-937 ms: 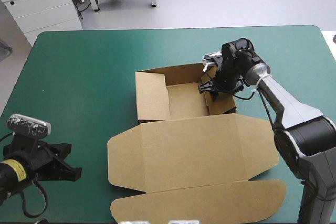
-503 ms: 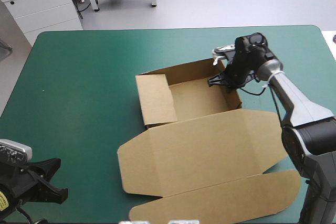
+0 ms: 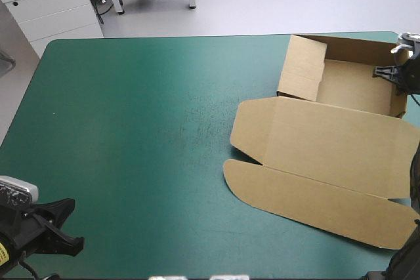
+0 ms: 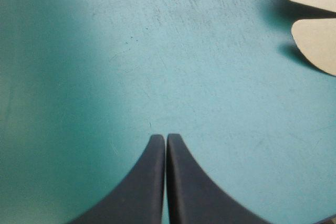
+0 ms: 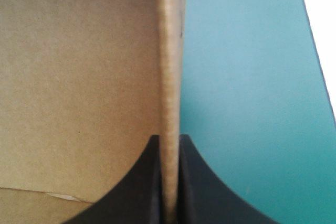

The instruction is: Fold the box

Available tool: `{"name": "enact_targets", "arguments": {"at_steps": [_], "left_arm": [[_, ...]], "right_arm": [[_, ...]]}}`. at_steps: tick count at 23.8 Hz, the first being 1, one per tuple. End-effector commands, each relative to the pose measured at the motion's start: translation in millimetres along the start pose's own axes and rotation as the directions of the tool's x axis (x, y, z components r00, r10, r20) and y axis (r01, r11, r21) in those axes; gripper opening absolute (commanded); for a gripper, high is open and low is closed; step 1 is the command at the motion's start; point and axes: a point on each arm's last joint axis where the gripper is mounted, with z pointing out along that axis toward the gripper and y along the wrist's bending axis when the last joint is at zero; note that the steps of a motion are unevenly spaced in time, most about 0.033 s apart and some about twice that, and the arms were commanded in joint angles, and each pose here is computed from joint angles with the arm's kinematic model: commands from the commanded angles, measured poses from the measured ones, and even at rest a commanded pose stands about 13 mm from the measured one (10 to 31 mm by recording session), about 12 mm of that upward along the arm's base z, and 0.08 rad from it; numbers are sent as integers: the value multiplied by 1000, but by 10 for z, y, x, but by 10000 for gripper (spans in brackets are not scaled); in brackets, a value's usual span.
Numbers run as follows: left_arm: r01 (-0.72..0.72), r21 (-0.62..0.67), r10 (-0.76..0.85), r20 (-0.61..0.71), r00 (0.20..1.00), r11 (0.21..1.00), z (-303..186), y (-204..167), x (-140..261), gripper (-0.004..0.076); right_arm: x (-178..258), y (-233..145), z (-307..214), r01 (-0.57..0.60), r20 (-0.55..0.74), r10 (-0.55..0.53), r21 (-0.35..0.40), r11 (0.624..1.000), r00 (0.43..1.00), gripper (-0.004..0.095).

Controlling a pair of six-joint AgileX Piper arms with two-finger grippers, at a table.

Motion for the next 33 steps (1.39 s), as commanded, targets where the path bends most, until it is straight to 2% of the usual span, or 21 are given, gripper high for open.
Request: {"name": "enact_targets", "arguments": {"at_steps": [1, 5, 7, 11, 12, 13, 16, 17, 19, 23, 24, 29, 33], "left_arm": [[-11, -14, 12, 76, 997, 1000, -28, 7, -107, -10], [-12, -16, 13, 76, 997, 1000, -28, 8, -107, -10], [-4, -16, 5, 74, 997, 1000, -28, 9, -106, -10], [0, -15, 1, 77, 997, 1000, -28, 8, -108, -10], [0, -15, 1, 77, 997, 1000, -28, 8, -108, -10], [0, -15, 1, 77, 997, 1000, -28, 8, -108, -10], [-5, -25, 7, 79, 997, 1000, -29, 17, -110, -10], [-5, -25, 7, 79, 997, 1000, -29, 17, -110, -10], [-5, -25, 7, 79, 997, 1000, -29, 17, -110, -10], [-2, -19, 4, 78, 997, 1000, -28, 11, -108, -10], [-2, -18, 4, 77, 997, 1000, -28, 10, -108, -10], [-2, -18, 4, 77, 997, 1000, -28, 10, -108, -10], [-37, 6, 36, 158, 987, 999, -43, -9, -145, -10]], "right_arm": [[-95, -208, -265, -49, 138, 47, 10, 999, 989, -20], [-118, -387, -195, -116, 163, 110, 24, 993, 980, -4], [-100, -407, -149, -122, 133, 118, 23, 992, 984, 82], [-32, -478, -196, -124, 43, 122, 40, 991, 992, 580], [-28, -470, -257, -113, 21, 112, 37, 993, 993, 666], [-53, -471, -369, -101, 41, 99, 33, 994, 994, 704], [-42, -346, -746, -85, 130, 92, -62, 994, 987, 667], [14, -284, -912, -82, 157, 98, -108, 991, 983, 615], [155, -170, -1120, -44, 181, 73, -156, 987, 981, 455], [554, 61, -1437, 47, 203, -10, -175, 984, 979, 20], [661, 127, -1496, 61, 215, -21, -183, 981, 976, -11], [1165, 462, -1685, 174, 315, -91, -247, 953, 945, -5], [1633, 672, -1832, 275, 430, -135, -284, 918, 893, -5]]}}
